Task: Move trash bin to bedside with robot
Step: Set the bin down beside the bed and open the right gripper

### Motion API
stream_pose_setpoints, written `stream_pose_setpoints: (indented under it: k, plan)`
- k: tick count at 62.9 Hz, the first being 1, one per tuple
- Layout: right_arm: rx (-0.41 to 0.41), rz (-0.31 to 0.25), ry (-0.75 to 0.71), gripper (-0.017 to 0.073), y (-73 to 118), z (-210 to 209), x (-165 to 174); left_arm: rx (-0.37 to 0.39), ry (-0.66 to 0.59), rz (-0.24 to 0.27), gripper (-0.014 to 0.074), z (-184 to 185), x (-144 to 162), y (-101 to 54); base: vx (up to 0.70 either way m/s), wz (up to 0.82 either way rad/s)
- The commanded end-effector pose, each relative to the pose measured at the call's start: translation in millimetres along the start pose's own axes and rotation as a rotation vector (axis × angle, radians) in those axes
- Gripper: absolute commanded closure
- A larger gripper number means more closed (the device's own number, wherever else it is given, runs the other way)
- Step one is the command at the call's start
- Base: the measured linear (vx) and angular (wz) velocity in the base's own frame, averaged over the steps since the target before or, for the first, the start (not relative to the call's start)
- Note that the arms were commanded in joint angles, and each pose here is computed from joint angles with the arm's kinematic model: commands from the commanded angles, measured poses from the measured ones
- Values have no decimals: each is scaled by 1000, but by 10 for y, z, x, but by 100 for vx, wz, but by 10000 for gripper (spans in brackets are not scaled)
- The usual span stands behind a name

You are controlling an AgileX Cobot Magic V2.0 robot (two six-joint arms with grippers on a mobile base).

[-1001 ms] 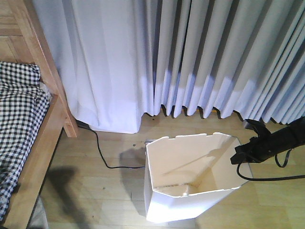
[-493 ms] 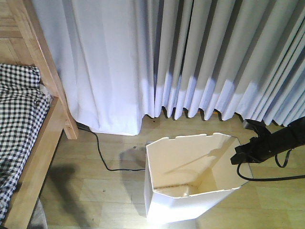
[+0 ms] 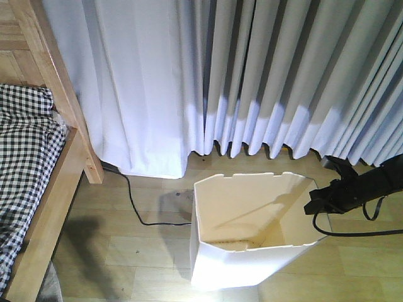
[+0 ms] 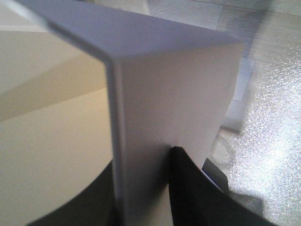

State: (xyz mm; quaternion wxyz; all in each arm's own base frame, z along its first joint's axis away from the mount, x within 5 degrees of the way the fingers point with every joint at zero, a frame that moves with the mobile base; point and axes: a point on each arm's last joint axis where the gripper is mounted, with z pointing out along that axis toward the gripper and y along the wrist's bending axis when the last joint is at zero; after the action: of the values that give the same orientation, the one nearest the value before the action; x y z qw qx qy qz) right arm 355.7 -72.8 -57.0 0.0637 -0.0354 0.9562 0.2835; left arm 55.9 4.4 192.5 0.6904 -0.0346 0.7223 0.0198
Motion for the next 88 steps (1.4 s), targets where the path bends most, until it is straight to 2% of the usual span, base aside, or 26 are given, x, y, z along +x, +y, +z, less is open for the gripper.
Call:
stream_pose_setpoints:
  k: [1, 11, 28, 39, 46, 59, 69, 88]
  plan:
    - [-103, 16, -65, 563, 180, -210, -160, 9, -101, -6, 600, -22, -149, -7, 0, 0]
    - [-37, 27, -54, 563, 24, -56, -124, 9, -101, -6, 600, -22, -149, -7, 0, 0]
    - [-58, 50, -30, 563, -251, 337, -133, 9, -101, -6, 600, -22, -149, -7, 0, 0]
    - [-70, 94, -10, 563, -452, 641, -94, 9, -101, -6, 600, -22, -149, -7, 0, 0]
    - [-87, 99, 20, 563, -538, 810, -26, 9, -101, -6, 600, -22, -149, -7, 0, 0]
    - [-69, 102, 47, 561, -675, 1030, 78, 9, -101, -6, 600, -22, -149, -7, 0, 0]
    - [-62, 82, 57, 561, -748, 1124, 93, 9, -101, -6, 600, -22, -149, -7, 0, 0]
    - [-53, 118, 64, 561, -865, 1298, 135, 9, -101, -6, 600, -22, -149, -7, 0, 0]
